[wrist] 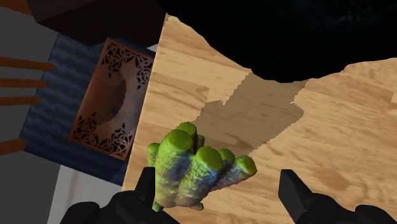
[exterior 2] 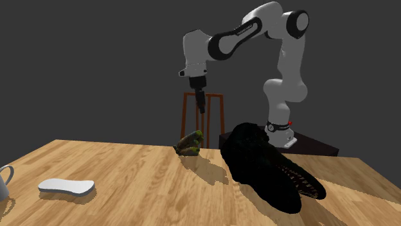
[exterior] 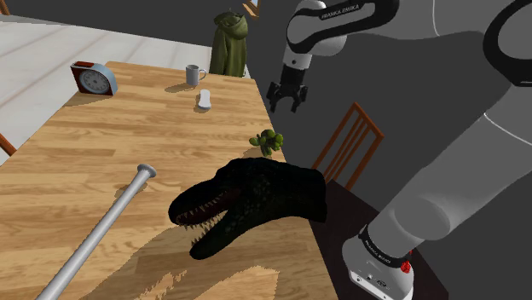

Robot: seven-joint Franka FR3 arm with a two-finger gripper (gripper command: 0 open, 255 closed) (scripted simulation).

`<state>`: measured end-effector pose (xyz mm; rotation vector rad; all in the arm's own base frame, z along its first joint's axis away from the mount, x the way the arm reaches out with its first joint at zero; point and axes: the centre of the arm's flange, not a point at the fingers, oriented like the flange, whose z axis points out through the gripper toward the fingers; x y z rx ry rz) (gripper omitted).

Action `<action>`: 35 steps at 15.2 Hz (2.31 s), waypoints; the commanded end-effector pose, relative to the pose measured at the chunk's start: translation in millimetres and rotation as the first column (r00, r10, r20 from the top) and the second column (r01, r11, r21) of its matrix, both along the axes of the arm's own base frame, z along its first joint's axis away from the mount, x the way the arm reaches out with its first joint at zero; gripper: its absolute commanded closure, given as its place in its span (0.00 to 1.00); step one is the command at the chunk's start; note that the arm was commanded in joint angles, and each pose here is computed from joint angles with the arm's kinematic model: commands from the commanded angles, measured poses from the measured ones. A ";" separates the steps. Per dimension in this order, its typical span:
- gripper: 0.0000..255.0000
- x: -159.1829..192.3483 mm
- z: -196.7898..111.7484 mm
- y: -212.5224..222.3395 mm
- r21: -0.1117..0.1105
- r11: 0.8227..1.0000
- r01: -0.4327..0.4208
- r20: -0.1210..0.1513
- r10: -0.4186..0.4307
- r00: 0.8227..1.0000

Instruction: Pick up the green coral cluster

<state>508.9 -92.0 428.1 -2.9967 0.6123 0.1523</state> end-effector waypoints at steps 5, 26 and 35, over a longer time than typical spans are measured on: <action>0.00 44.5 -56.8 -39.9 0.012 0.996 0.089 -0.029 -0.089 0.996; 0.00 116.1 -204.5 -120.6 0.029 0.968 0.251 -0.083 -0.247 0.965; 1.00 115.6 -204.2 -120.0 0.029 0.968 0.250 -0.083 -0.247 0.965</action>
